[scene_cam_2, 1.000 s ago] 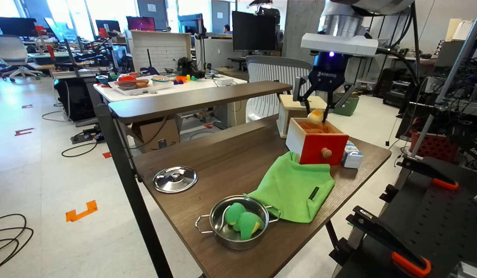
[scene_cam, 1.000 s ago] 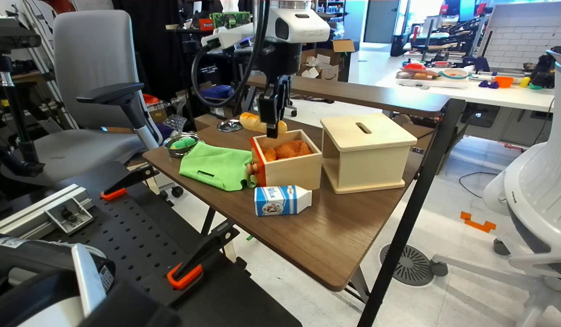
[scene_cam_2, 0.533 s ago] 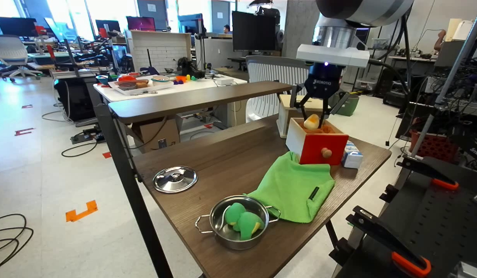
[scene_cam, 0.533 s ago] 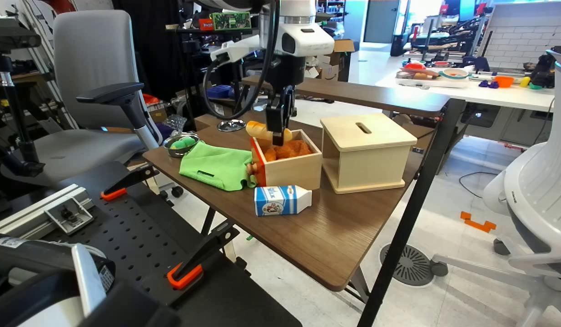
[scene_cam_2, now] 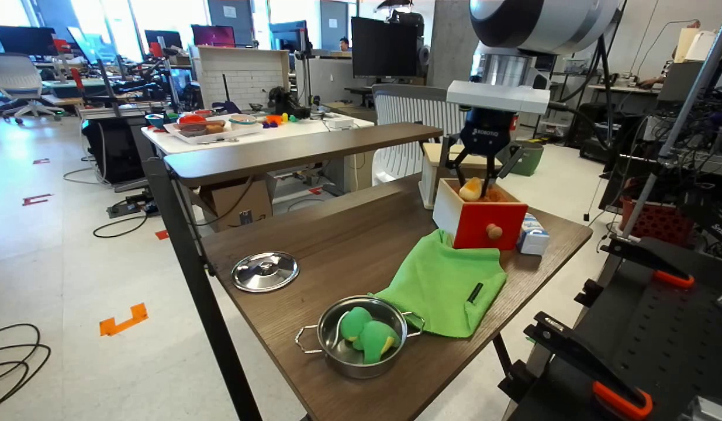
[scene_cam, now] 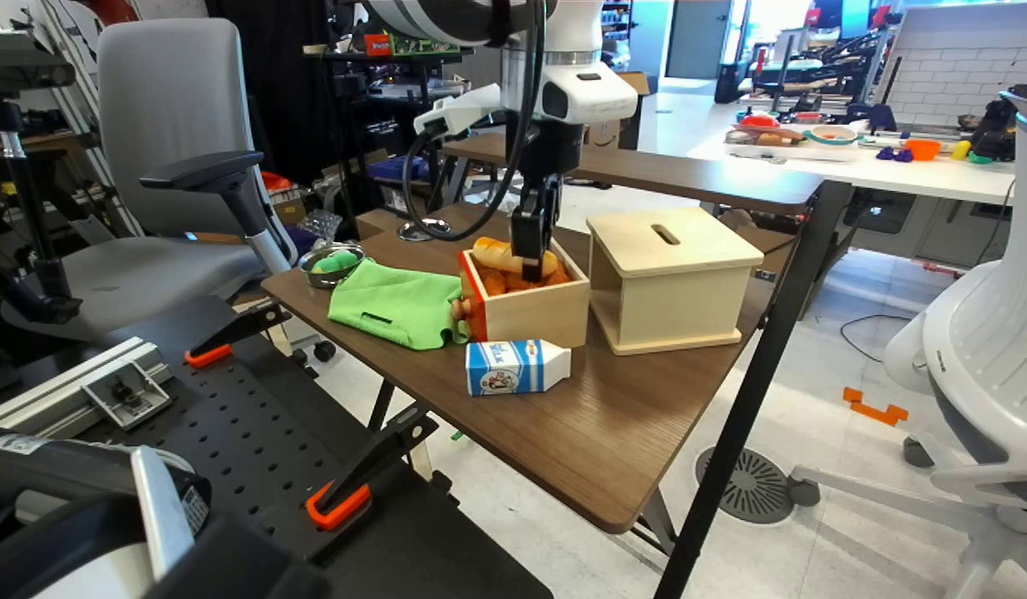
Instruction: Open the chest drawer and put the orange object inside
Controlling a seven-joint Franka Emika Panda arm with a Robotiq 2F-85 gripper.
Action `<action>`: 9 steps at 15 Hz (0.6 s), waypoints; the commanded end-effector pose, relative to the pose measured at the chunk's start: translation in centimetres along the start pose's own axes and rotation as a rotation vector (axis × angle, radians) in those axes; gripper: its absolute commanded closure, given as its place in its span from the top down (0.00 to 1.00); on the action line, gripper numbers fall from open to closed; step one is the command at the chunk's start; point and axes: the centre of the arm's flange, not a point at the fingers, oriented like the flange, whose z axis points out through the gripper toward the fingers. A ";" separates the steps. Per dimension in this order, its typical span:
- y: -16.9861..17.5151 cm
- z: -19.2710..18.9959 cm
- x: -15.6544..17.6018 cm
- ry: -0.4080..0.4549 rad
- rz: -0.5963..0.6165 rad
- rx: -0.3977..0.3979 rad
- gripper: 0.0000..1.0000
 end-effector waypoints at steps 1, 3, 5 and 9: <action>-0.6 0.3 0.5 0.036 -0.046 -0.016 0.66; -0.7 -0.1 0.5 0.037 -0.059 -0.018 0.80; -0.7 -0.6 0.5 0.041 -0.066 -0.011 0.95; -0.5 -2.4 0.4 0.055 -0.093 0.012 1.00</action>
